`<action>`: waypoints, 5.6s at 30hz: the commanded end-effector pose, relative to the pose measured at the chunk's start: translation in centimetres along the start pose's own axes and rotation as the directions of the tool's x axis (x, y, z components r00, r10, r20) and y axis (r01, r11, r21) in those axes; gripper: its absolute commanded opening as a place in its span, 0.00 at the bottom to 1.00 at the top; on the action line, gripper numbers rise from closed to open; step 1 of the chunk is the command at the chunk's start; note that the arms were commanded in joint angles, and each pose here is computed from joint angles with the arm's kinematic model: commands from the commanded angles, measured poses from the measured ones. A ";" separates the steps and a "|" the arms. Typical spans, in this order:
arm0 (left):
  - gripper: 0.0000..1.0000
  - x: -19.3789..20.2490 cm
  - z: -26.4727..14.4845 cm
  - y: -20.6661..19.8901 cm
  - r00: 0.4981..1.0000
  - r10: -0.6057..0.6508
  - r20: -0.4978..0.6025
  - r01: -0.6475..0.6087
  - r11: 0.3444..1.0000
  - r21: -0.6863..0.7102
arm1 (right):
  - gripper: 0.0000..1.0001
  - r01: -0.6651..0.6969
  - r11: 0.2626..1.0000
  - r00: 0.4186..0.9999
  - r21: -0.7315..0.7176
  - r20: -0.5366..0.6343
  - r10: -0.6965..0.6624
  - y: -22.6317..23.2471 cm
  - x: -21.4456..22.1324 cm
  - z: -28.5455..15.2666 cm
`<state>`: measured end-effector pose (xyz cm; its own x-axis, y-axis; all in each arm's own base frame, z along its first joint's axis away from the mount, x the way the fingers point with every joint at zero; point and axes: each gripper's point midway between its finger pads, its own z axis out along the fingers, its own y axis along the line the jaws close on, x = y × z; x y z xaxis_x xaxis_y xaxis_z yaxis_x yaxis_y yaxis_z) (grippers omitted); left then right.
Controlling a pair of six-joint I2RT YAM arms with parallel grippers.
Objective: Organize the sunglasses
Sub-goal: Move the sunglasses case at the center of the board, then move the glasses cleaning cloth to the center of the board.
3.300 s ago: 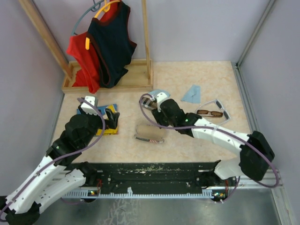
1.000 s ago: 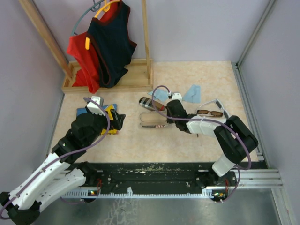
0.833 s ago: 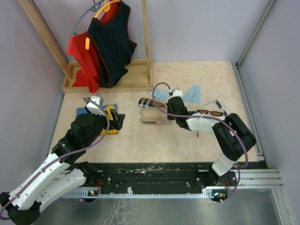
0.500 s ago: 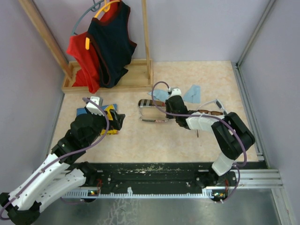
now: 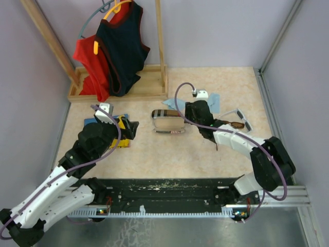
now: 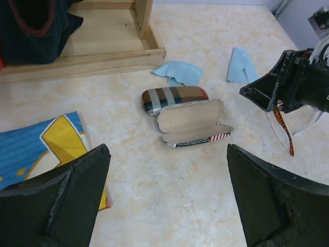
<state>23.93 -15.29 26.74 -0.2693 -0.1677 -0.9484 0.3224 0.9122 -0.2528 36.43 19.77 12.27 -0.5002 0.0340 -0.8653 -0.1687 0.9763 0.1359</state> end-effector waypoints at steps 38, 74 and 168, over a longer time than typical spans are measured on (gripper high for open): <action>1.00 -1.6 2.1 -2.9 0.998 0.009 0.055 -0.016 0.993 0.117 | 0.52 -0.179 0.958 0.961 0.225 -0.170 0.219 -12.9 -2.7 11.1; 1.00 -2.8 1.5 -1.7 0.995 0.009 0.100 -0.015 0.998 0.060 | 0.14 0.080 0.965 0.916 0.251 -0.401 0.028 -10.5 2.6 12.0; 0.64 28.1 6.7 -16.7 0.780 0.303 -0.547 -0.162 0.943 0.291 | 0.29 -0.300 0.953 0.919 0.051 -0.253 0.303 -6.6 11.5 -10.5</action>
<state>17.48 -37.25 2.74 -0.6120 0.3491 -0.7097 0.6108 0.7787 -0.1436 22.10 11.69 5.64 -0.7591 0.2638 -0.5951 0.0404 0.9315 0.3615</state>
